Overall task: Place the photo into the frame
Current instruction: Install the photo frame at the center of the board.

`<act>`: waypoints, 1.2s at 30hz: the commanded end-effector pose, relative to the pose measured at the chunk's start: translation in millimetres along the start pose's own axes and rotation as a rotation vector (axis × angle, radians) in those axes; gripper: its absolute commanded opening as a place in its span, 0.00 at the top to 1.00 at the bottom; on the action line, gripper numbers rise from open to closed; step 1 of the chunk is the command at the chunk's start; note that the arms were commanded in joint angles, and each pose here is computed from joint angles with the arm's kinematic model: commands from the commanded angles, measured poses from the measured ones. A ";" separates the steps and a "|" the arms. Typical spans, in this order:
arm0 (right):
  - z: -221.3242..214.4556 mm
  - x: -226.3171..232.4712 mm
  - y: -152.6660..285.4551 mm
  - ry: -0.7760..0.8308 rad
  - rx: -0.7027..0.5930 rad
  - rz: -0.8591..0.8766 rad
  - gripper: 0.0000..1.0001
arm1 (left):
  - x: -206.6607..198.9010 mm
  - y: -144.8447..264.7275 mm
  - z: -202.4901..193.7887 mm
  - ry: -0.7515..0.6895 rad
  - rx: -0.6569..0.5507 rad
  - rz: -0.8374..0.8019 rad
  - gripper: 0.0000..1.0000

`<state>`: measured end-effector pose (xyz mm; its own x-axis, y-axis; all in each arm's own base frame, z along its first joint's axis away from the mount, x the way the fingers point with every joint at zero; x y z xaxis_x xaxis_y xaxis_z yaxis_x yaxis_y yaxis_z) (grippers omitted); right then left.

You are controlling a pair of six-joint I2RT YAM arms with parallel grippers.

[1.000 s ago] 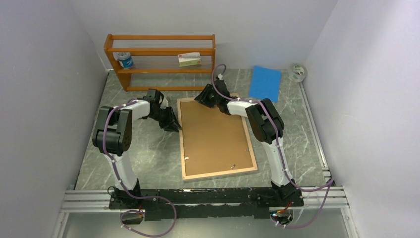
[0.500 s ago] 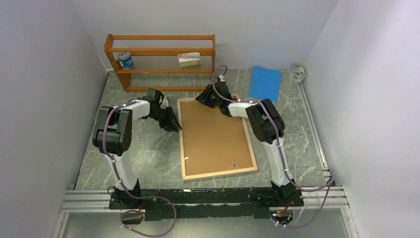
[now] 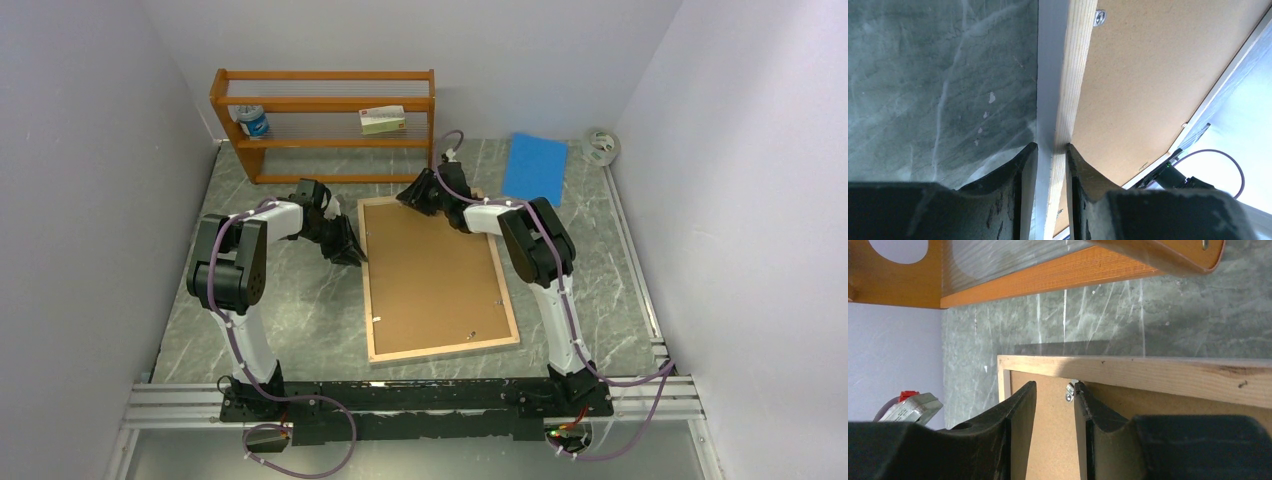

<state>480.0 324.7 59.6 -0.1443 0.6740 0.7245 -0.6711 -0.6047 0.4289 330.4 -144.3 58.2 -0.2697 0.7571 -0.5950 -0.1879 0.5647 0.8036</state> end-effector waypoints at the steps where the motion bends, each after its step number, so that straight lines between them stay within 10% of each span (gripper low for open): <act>1: -13.0 -12.5 -10.5 -0.020 0.053 0.000 0.62 | 15.4 -5.3 4.1 -0.007 -0.015 0.072 0.69; 36: -35.8 16.5 -19.7 -0.030 0.117 0.188 0.69 | 20.1 -20.3 14.6 -0.058 0.031 0.103 0.65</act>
<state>482.7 344.3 51.4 -0.2419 0.5233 0.8171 -0.6003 -0.7423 0.2977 338.0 -142.0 52.9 -0.2652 0.7696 -0.5808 -0.1296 0.5684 0.8125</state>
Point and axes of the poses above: each gripper's point midway between its finger pads, its own y axis back along the fingers, its own x axis along the line the jaws close on, z = x × y, the point moved 4 cm from there along y, back along the fingers, and after that the axes turned 6 degrees about y, right-handed, at the moved point
